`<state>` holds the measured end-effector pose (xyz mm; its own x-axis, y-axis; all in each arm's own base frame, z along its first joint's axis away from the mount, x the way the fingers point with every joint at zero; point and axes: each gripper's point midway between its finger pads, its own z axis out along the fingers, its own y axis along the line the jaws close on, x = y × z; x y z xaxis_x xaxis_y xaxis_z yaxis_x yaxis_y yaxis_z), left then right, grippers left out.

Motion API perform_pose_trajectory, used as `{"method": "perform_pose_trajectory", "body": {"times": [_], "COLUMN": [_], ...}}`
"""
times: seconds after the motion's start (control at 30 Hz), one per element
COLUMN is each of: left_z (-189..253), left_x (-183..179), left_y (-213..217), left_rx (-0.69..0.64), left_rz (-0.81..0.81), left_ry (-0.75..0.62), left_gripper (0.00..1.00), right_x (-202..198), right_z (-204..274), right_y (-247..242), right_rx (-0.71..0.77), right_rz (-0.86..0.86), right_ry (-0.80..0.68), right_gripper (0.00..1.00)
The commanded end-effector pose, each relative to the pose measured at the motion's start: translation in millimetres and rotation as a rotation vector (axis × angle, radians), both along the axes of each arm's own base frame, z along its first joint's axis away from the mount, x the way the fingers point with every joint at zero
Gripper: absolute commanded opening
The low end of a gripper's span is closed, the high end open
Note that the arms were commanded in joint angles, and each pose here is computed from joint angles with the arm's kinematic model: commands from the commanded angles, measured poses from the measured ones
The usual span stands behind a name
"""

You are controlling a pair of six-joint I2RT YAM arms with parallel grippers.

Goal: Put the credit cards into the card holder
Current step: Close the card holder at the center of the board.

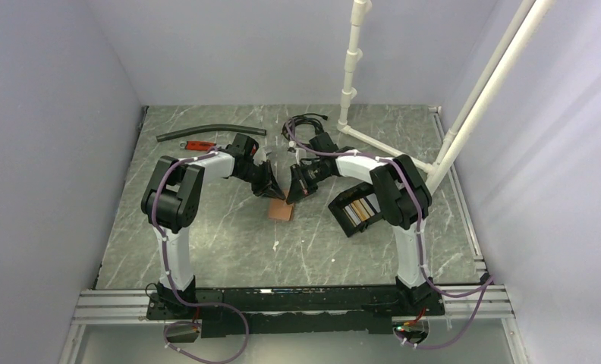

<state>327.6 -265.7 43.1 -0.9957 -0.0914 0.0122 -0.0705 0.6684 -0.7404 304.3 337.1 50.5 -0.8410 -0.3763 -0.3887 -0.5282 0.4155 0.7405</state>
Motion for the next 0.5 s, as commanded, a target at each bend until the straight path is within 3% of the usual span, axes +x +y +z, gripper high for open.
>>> {"method": "perform_pose_trajectory", "body": {"times": [0.0,0.47], "left_z": [-24.1,-24.7], "left_x": [-11.8,-11.8], "left_y": [3.3,3.0], "left_rx": [0.08,0.078], "left_rz": [-0.006,-0.007], "left_ry": [0.025,0.026], "left_gripper": [0.0,0.0], "right_x": [3.5,-4.4], "right_z": [19.6,16.1], "right_y": [17.6,24.0], "right_rx": [0.088,0.069], "right_rz": [0.098,0.169], "right_ry": [-0.086,-0.134], "right_gripper": [0.0,0.0]}}
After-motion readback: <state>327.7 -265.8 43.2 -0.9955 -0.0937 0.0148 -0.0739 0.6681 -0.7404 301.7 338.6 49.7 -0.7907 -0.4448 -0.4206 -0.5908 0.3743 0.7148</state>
